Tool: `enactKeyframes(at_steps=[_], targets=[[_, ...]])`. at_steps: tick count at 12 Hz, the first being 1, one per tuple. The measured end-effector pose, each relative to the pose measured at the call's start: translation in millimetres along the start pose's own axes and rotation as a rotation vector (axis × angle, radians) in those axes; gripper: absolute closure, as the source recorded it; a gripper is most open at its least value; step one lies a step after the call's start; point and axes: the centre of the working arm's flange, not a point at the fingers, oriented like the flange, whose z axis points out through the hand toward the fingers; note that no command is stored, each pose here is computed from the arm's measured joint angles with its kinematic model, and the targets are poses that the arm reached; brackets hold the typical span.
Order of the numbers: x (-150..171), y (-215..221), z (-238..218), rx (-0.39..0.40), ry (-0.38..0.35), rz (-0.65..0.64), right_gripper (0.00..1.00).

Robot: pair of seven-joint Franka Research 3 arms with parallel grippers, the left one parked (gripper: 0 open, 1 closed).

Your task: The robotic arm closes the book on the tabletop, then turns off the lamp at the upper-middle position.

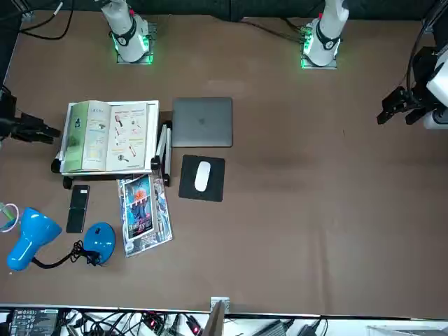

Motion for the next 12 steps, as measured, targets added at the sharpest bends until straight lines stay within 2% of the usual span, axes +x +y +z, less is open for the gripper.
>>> enactKeyframes(at_steps=[4, 12], targets=[[0.7, 42.2, 36.6, 0.118, 0.027, 0.000, 0.15], [0.5, 66.5, 60.1, 0.156, 0.024, -0.001, 0.15]])
